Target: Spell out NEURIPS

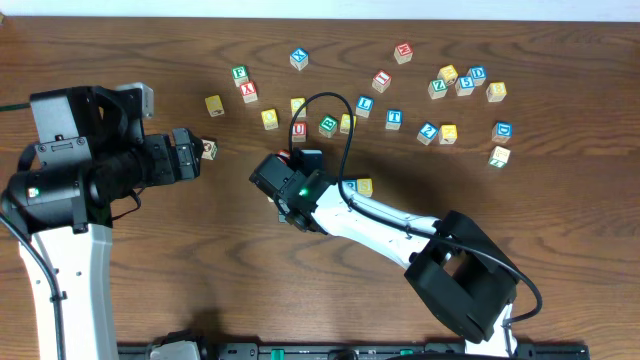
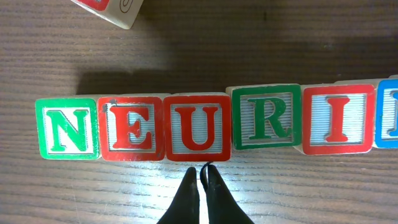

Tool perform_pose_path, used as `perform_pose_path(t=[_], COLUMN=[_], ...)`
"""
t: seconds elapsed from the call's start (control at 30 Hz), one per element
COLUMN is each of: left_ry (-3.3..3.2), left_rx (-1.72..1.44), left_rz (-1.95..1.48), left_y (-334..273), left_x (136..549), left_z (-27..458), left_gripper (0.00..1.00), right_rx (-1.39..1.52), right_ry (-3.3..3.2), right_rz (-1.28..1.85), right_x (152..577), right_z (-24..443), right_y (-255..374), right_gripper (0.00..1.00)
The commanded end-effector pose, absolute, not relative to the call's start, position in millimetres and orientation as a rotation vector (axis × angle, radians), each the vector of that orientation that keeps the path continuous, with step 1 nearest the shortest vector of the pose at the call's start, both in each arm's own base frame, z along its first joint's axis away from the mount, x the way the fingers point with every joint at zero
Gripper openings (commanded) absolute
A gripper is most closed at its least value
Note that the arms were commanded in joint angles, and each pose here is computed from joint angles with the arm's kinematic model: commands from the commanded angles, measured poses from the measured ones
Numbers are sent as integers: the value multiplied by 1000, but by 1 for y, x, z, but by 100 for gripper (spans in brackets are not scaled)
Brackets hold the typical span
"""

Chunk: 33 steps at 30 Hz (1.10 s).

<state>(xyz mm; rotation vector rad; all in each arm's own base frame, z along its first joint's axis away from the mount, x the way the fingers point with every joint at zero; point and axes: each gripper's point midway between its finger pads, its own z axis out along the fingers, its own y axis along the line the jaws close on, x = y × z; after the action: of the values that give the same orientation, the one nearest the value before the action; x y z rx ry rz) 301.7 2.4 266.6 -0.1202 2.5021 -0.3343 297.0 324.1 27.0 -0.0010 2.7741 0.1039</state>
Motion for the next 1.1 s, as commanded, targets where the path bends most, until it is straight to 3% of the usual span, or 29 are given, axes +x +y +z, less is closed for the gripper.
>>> perform_pose_path(t=[0.0, 0.27, 0.53, 0.9, 1.07], left_ry=[2483, 2483, 2483, 2483, 2483], left_rx=[-105, -105, -105, -105, -105], left_rz=[-333, -333, -333, -333, -333], left_y=[3, 3, 3, 3, 3], left_x=[302, 302, 302, 302, 302], left_z=[274, 274, 274, 274, 274], left_gripper=[95, 95, 95, 95, 95], right_rx=[-15, -31, -23, 116, 203], right_ry=[2790, 2858, 2827, 2633, 2635], right_rz=[55, 136, 130, -158, -333], right_x=[294, 282, 279, 309, 317], right_z=[15, 17, 50, 111, 114], right_y=[319, 327, 316, 237, 188], right_gripper=[1, 1, 1, 1, 1])
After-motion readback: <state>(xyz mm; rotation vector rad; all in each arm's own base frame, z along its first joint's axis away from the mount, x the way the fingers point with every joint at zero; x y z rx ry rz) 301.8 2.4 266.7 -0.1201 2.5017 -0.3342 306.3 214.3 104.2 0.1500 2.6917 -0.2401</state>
